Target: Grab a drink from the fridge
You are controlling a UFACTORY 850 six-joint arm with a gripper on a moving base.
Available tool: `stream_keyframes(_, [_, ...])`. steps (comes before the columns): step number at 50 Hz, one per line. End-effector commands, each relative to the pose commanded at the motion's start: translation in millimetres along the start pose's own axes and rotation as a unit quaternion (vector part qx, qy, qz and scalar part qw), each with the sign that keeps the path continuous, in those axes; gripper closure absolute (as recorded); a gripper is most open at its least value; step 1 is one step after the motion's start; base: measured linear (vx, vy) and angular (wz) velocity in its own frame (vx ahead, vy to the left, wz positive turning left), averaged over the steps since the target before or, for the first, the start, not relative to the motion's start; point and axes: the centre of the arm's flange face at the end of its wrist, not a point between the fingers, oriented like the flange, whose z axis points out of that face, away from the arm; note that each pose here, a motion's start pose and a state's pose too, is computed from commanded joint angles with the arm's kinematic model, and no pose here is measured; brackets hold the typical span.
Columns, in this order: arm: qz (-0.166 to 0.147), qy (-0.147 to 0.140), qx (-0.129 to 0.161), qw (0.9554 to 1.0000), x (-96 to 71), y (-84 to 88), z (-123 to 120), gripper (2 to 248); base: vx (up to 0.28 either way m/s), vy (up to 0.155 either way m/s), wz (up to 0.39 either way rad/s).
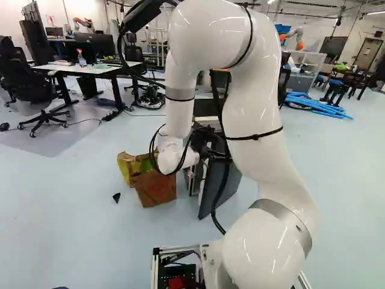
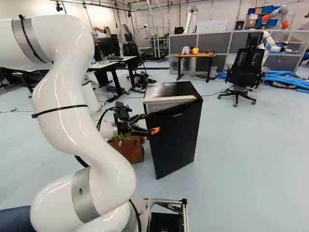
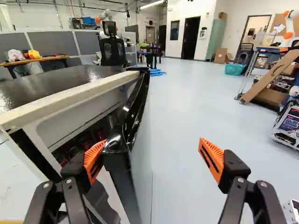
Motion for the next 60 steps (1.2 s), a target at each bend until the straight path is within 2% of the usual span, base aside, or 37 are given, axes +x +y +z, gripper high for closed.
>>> stream_keyframes(33, [0.011,0.011,-0.062,0.9980,1.9,11.1,-1,3,0.000,0.000,0.000])
stream_keyframes(60, [0.022,0.011,-0.119,0.9926,2.0,20.4,0,3,0.000,0.000,0.000])
